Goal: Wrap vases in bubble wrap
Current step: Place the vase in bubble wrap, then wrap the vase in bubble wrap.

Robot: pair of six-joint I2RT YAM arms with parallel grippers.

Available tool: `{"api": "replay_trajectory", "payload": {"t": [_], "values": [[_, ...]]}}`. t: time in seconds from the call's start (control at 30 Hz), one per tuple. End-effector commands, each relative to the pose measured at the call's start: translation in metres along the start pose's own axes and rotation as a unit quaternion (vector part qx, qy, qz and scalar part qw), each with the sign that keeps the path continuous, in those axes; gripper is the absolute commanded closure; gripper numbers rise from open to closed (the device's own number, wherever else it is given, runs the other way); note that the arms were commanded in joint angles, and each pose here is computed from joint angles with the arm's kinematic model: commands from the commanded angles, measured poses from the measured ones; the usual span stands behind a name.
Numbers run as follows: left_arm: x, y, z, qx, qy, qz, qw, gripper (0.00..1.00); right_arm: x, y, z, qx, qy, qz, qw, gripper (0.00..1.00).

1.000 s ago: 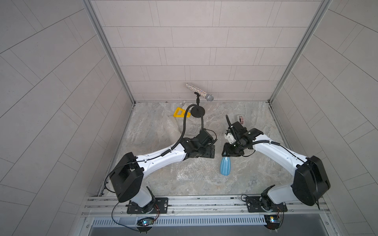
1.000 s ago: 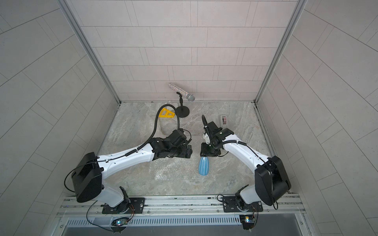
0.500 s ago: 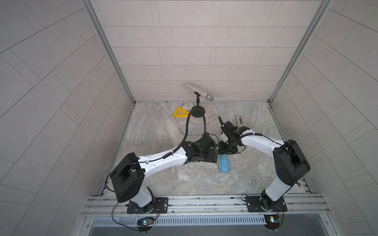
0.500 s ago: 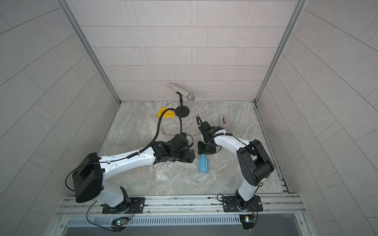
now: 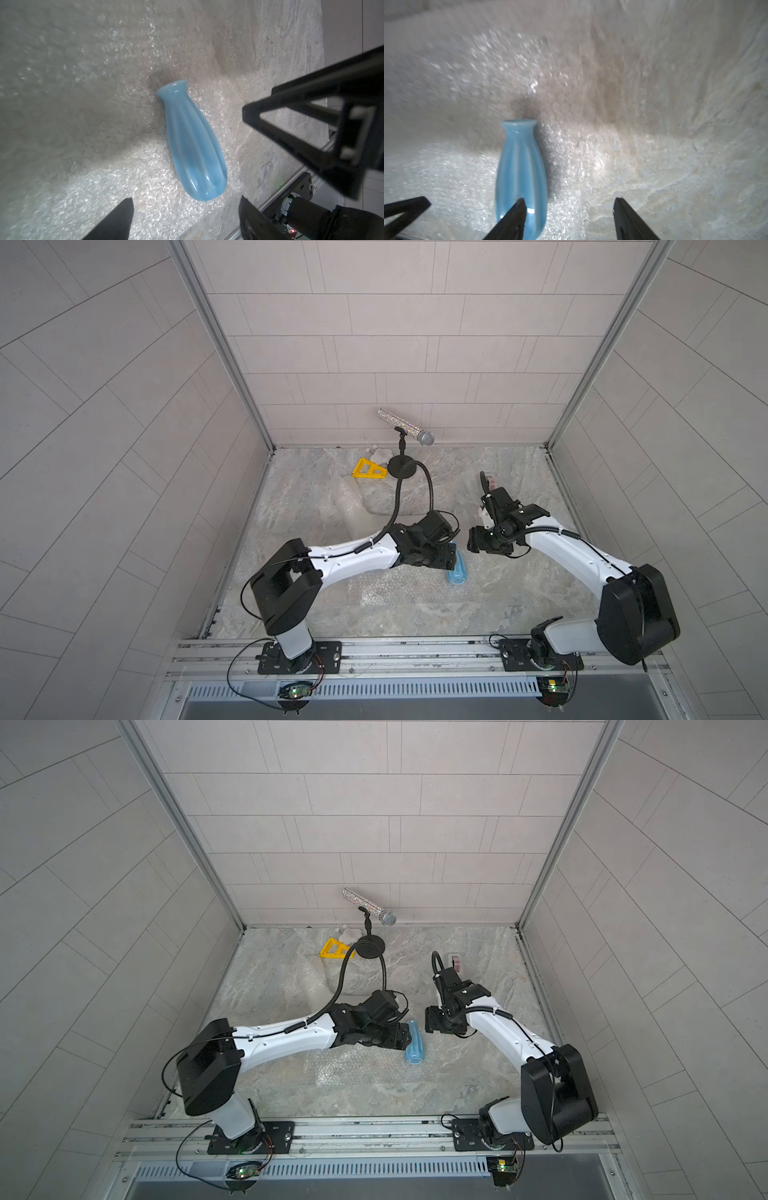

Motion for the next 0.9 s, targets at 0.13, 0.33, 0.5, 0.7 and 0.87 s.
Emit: {"api": "replay_trajectory", "payload": {"t": [0.13, 0.33, 0.5, 0.7, 0.87], "values": [[-0.016, -0.02, 0.007, 0.02, -0.013, -0.011, 1.0, 0.21, -0.012, -0.03, -0.022, 0.037, 0.003, -0.024, 0.999, 0.44], [-0.01, -0.035, 0.007, 0.027, -0.015, 0.017, 0.999, 0.23, -0.008, -0.046, -0.022, 0.04, 0.003, 0.004, 0.999, 0.53], [-0.008, -0.038, 0.008, 0.023, -0.015, 0.025, 0.999, 0.24, -0.004, -0.058, -0.02, 0.045, -0.001, 0.022, 0.999, 0.59], [-0.009, -0.038, 0.01, 0.018, -0.016, 0.029, 0.999, 0.24, -0.01, -0.062, -0.023, 0.04, -0.006, 0.014, 0.999, 0.76], [-0.017, -0.034, 0.016, 0.015, -0.016, 0.025, 0.999, 0.25, -0.013, -0.052, -0.021, 0.018, -0.016, 0.026, 0.999, 0.95]]}}
Point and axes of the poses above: each gripper's point midway between its finger pads, its own y axis back along the fingers, its own x axis along the line the jaws close on, z = x × y, the point moved 7 cm from there along y, back along the fingers, and after that the axes turned 3 degrees about y, right-handed, at the moved point
